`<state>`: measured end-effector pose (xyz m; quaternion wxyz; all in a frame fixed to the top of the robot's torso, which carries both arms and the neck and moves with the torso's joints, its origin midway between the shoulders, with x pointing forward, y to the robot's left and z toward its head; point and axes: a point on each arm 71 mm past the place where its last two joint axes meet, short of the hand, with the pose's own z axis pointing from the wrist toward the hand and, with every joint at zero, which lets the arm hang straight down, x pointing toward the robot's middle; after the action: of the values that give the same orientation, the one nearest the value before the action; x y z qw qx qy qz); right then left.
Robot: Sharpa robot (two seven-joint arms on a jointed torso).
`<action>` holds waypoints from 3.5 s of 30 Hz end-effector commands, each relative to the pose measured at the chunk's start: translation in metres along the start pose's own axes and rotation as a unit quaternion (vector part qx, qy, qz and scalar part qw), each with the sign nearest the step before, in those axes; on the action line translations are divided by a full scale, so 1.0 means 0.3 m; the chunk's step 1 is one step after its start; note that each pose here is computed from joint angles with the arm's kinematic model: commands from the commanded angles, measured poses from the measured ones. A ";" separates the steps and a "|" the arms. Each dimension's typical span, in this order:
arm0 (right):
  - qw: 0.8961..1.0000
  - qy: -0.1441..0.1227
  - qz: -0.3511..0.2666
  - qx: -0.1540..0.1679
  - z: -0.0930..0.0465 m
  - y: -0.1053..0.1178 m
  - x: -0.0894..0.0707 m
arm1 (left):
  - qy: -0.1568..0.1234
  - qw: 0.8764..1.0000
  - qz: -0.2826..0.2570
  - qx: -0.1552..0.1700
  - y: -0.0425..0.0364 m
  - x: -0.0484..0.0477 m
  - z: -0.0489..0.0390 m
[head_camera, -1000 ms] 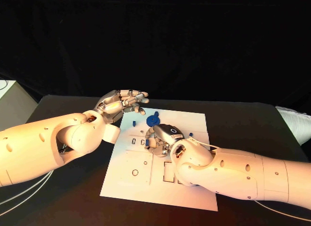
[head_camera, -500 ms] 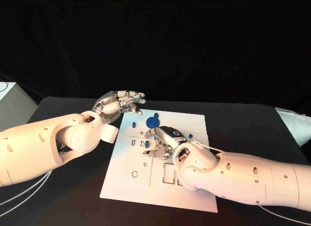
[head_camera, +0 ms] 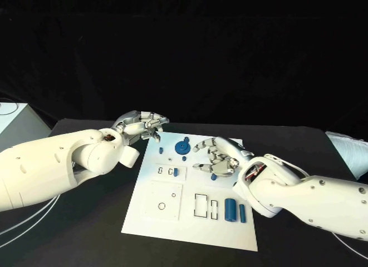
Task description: Assemble the parts on the task board
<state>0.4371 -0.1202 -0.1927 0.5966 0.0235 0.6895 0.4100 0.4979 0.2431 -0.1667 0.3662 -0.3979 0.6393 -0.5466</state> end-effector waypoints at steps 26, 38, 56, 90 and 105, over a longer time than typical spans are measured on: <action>0.988 -0.077 0.073 0.110 -0.061 -0.211 -0.271 | 0.081 0.872 0.422 -0.234 0.103 0.154 0.082; 0.987 -0.078 0.073 0.122 -0.064 -0.221 -0.282 | 0.101 0.862 0.435 -0.241 0.107 0.181 0.102; 0.989 -0.071 0.060 0.114 -0.057 -0.210 -0.275 | 0.147 0.843 0.446 -0.264 0.129 0.215 0.122; 0.991 -0.064 0.049 0.106 -0.048 -0.195 -0.264 | 0.160 0.842 0.438 -0.272 0.139 0.229 0.132; 0.991 -0.059 0.050 0.107 -0.048 -0.192 -0.260 | 0.170 0.841 0.435 -0.275 0.143 0.239 0.135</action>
<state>0.4743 -0.2087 -0.1647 0.6124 0.1551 0.6867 0.3597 0.5017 0.1673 -0.2164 0.3396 -0.0682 0.9190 -0.1882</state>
